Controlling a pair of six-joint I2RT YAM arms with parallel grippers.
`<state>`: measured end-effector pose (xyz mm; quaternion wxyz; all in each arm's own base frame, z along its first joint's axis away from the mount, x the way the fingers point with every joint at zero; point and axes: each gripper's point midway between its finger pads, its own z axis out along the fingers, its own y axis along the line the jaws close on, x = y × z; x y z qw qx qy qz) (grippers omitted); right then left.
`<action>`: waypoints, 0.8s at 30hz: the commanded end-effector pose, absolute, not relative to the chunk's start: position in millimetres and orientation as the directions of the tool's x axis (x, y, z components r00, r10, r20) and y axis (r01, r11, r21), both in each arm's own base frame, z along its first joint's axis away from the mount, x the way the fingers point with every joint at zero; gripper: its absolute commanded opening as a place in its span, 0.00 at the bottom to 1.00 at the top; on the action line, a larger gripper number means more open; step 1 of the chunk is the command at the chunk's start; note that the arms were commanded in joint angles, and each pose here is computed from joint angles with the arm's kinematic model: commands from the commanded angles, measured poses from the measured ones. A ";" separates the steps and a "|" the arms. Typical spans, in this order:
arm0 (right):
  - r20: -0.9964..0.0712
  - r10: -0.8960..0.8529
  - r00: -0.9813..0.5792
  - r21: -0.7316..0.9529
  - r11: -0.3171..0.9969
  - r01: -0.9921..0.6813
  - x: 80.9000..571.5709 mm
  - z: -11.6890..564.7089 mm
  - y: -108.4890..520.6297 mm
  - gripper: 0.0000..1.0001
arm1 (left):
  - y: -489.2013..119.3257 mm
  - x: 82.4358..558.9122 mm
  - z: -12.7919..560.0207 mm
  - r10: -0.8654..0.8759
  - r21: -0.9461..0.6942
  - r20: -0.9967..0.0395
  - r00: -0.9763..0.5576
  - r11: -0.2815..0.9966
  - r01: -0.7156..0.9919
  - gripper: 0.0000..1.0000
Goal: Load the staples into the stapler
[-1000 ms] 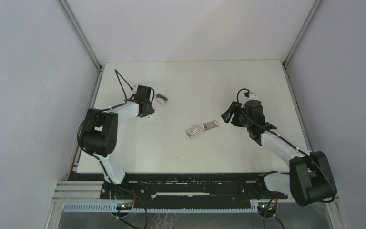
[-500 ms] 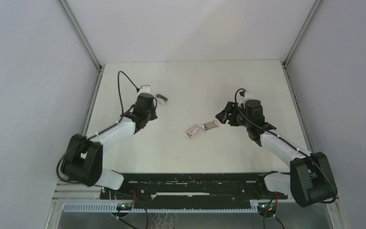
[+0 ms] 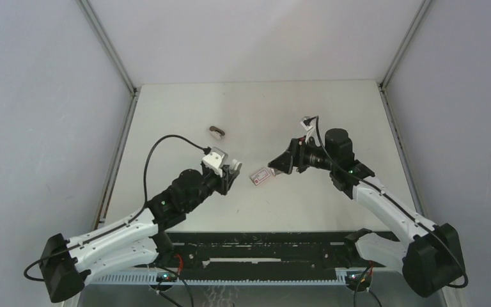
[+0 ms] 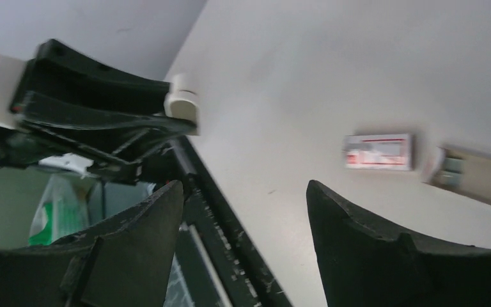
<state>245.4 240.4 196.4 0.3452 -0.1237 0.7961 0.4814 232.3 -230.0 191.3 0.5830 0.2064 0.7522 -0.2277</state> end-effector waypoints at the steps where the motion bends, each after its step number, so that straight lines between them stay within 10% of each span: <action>1: -0.647 0.119 -0.753 0.718 0.429 -0.549 214.8 232.5 263.7 0.70 | -253.0 207.8 211.3 0.034 -0.081 -0.988 -0.152 0.720 0.689 0.00; 24: -0.609 0.075 -0.790 0.760 0.342 -0.553 194.0 244.3 324.4 0.48 | -269.6 178.3 232.0 0.078 -0.003 -0.995 -0.070 0.642 0.767 0.00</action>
